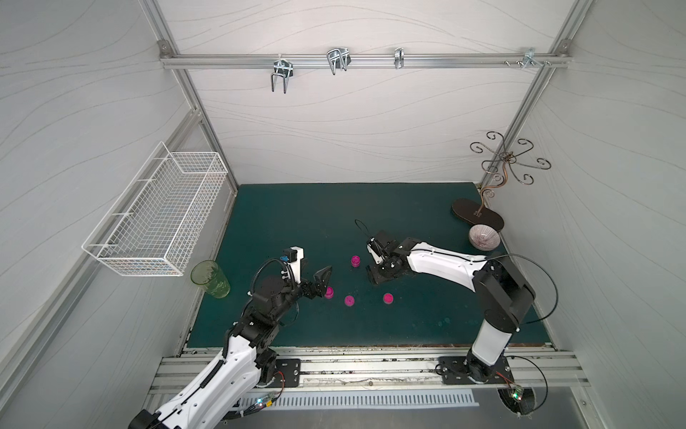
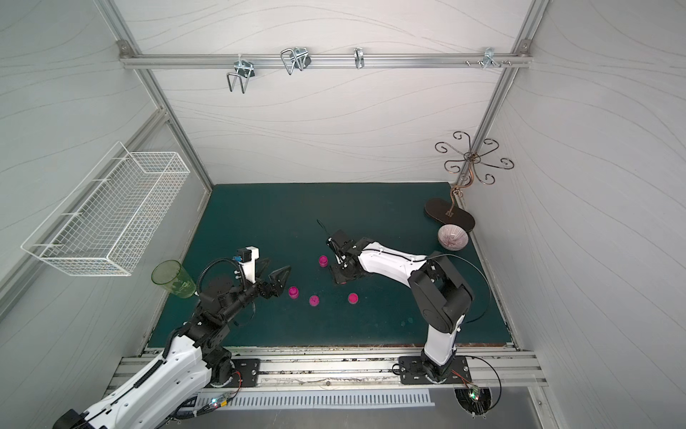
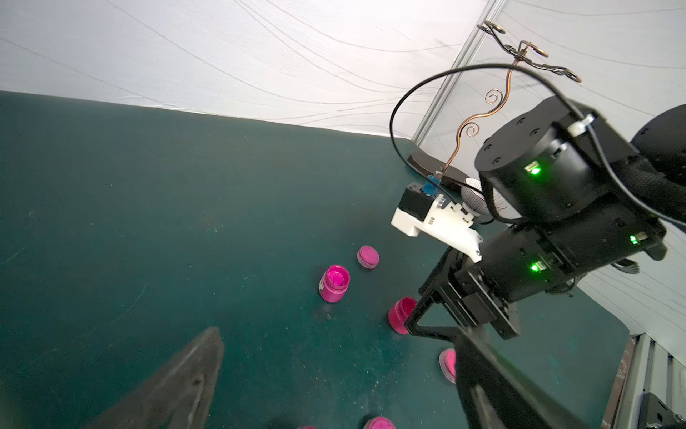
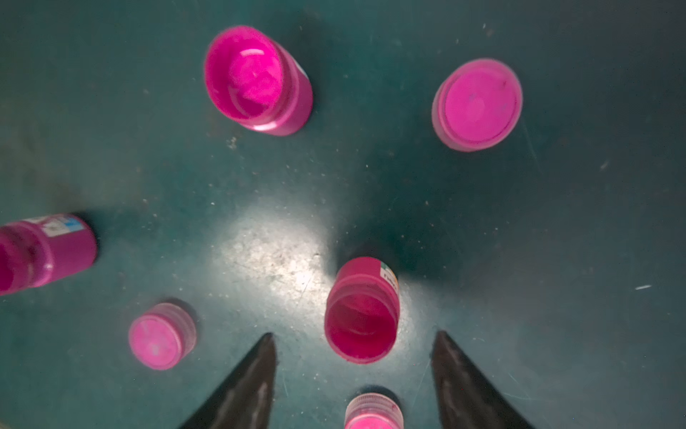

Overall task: Close the paint jar lid
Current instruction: Pick up the paint jar from the center of the board.

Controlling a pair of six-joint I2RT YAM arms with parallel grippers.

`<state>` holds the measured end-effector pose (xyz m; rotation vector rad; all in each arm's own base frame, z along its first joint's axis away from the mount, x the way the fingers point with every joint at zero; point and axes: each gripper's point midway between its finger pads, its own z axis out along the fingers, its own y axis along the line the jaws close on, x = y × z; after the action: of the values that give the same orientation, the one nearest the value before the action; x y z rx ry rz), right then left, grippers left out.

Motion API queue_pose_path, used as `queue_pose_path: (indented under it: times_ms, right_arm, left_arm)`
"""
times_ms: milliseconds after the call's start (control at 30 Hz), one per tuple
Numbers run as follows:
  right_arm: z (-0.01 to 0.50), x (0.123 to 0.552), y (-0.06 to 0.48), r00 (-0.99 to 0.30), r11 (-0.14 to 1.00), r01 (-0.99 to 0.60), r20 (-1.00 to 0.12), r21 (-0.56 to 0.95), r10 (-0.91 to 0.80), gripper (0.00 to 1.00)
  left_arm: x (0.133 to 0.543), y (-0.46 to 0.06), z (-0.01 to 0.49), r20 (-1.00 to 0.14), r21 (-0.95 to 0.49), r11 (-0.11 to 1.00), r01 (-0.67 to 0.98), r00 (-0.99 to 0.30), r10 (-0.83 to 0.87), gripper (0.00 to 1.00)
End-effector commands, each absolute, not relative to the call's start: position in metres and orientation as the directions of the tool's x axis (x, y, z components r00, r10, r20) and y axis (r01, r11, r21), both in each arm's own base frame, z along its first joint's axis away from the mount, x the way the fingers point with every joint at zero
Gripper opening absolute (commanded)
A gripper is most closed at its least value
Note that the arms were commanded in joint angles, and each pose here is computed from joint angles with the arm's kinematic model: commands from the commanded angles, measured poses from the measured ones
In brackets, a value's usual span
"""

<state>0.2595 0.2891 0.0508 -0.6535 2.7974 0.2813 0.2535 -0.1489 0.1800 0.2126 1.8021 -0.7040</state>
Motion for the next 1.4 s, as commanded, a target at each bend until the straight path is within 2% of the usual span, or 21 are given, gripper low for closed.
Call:
queue_pose_path:
  times_ms: [0,567,700,1067,1200,1367]
  right_arm:
    - [0.043,0.258,0.283,-0.879,0.892,-0.441,-0.248,0.097,-0.407,0.61]
    - [0.034,0.27,0.284,-0.88,0.898,-0.435,-0.244,0.067,-0.408,0.46]
    - [0.034,0.27,0.284,-0.879,0.897,-0.437,-0.243,0.07,-0.41,0.35]
    - [0.05,0.27,0.27,-0.881,0.899,-0.431,-0.253,0.08,-0.4,0.27]
    - [0.084,0.27,0.255,-0.894,0.892,-0.406,-0.291,0.199,-0.341,0.26]
    - [0.142,0.248,0.257,-0.895,0.788,-0.428,-0.325,0.442,-0.304,0.26]
  left_arm:
    - [0.251,-0.155,0.195,-0.931,-0.343,0.778,0.526,-0.299,-0.208,1.0]
    - [0.251,-0.158,0.19,-0.927,-0.349,0.769,0.535,-0.316,-0.201,1.0]
    - [0.252,-0.157,0.188,-0.926,-0.349,0.774,0.528,-0.319,-0.201,1.0]
    - [0.249,-0.16,0.191,-0.932,-0.345,0.757,0.555,-0.298,-0.207,1.0]
    - [0.228,-0.175,0.213,-0.953,-0.299,0.646,0.702,-0.186,-0.238,1.0]
    - [0.203,-0.187,0.234,-0.964,-0.211,0.538,0.816,-0.084,-0.251,0.99]
